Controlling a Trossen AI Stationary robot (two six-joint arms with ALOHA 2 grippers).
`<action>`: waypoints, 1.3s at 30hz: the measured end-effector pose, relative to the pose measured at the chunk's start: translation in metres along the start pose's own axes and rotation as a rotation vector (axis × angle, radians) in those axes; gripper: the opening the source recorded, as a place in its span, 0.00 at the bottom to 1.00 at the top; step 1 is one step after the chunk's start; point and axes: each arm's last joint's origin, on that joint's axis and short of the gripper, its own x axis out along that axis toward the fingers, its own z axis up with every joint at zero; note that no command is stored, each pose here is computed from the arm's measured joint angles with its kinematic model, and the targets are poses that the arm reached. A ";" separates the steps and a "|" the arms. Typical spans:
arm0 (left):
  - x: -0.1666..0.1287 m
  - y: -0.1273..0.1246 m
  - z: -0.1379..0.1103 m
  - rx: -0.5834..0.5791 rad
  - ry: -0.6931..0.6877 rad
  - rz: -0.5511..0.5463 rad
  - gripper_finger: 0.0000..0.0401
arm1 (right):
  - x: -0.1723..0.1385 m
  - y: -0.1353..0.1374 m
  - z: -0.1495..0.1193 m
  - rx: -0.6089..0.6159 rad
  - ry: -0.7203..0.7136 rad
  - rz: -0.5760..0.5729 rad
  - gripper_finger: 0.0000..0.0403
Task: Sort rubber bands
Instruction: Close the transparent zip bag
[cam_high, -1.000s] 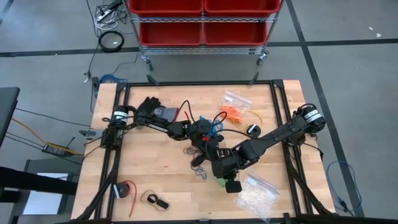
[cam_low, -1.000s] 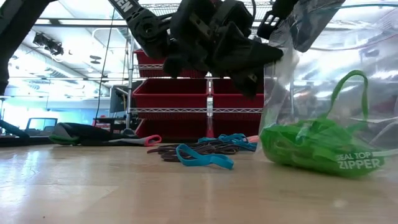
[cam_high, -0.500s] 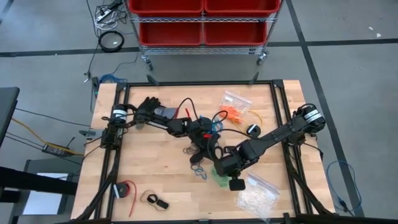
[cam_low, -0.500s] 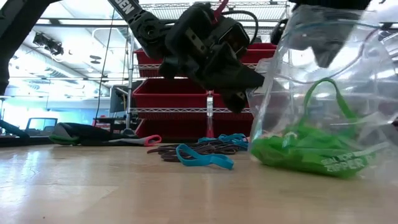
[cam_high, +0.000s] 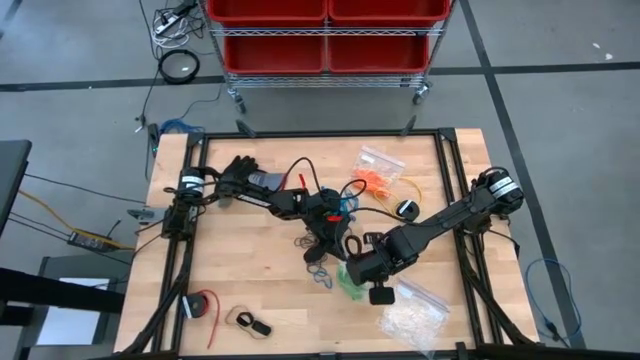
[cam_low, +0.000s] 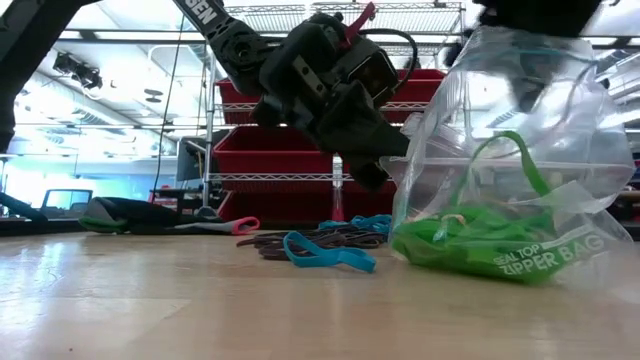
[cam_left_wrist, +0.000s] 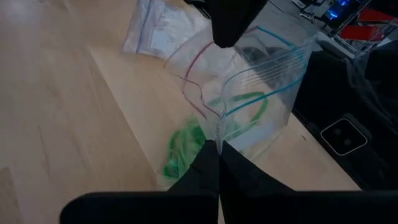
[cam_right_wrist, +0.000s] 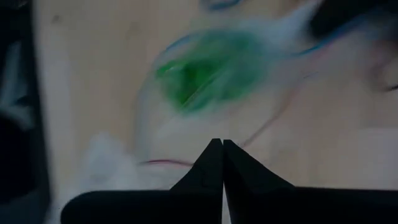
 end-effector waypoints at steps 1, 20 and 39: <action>0.000 0.000 0.000 0.000 0.000 0.000 0.00 | -0.004 0.001 0.002 -0.012 -0.034 -0.041 0.00; -0.059 -0.019 0.033 0.026 0.048 0.224 0.00 | -0.086 0.059 -0.021 0.168 -0.313 -0.375 0.00; -0.098 -0.090 0.037 -0.104 0.342 0.571 0.00 | -0.008 0.072 -0.033 0.285 -0.733 -0.525 0.23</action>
